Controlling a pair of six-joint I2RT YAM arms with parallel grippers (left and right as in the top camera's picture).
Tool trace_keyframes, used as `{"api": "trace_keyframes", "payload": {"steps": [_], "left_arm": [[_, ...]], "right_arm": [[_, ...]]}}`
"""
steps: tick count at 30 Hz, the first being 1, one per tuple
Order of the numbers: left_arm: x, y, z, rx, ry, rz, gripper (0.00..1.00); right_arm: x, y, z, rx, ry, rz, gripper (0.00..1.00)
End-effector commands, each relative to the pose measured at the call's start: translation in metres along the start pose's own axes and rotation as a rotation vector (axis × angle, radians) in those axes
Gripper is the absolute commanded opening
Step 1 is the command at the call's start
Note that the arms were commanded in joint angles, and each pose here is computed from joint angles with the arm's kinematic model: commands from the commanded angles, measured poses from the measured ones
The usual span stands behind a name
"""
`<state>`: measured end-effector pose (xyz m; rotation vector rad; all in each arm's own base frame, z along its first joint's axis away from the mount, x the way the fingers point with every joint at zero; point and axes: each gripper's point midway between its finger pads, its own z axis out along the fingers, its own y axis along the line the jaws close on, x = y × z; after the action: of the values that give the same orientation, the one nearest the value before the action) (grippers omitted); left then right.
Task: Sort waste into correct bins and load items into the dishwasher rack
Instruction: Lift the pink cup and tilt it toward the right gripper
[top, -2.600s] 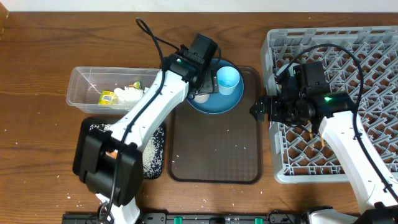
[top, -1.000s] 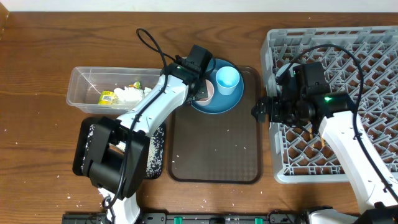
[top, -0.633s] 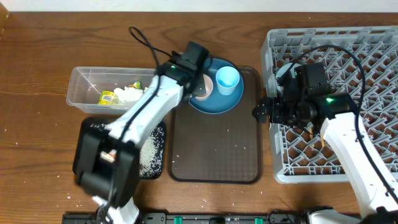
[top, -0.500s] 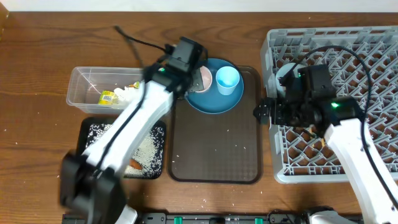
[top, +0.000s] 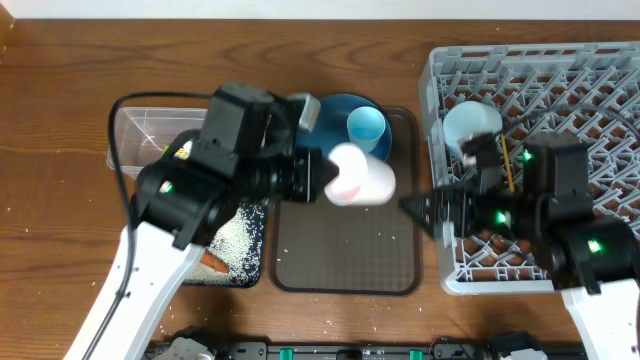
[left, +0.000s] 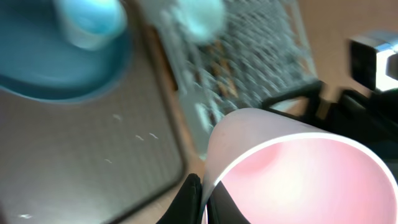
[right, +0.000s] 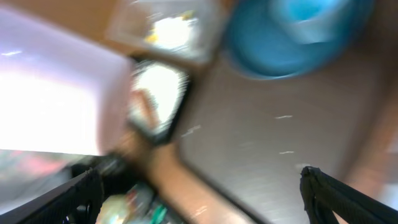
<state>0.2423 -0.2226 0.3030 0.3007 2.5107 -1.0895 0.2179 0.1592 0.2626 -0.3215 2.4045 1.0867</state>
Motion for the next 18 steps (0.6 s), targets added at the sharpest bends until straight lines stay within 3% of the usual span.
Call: {"api": "trace_keyframes", "payload": {"steps": [1,7,12,18], "left_arm": [[0.022,-0.039,-0.020,0.200,0.056,0.112,0.06],[0.034,-0.055,-0.038,0.260,0.048,0.158,0.06],[0.050,-0.053,-0.040,0.259,0.108,0.121,0.06],[0.067,-0.066,-0.031,0.298,0.164,0.200,0.06]], "right_arm": [[0.022,0.059,-0.020,-0.305,0.030,-0.148,0.97],[0.054,0.062,-0.035,-0.264,0.062,-0.191,0.99],[0.059,0.069,-0.043,-0.268,0.033,-0.227,0.99],[0.062,0.081,-0.047,-0.339,0.031,-0.246,0.99]]}}
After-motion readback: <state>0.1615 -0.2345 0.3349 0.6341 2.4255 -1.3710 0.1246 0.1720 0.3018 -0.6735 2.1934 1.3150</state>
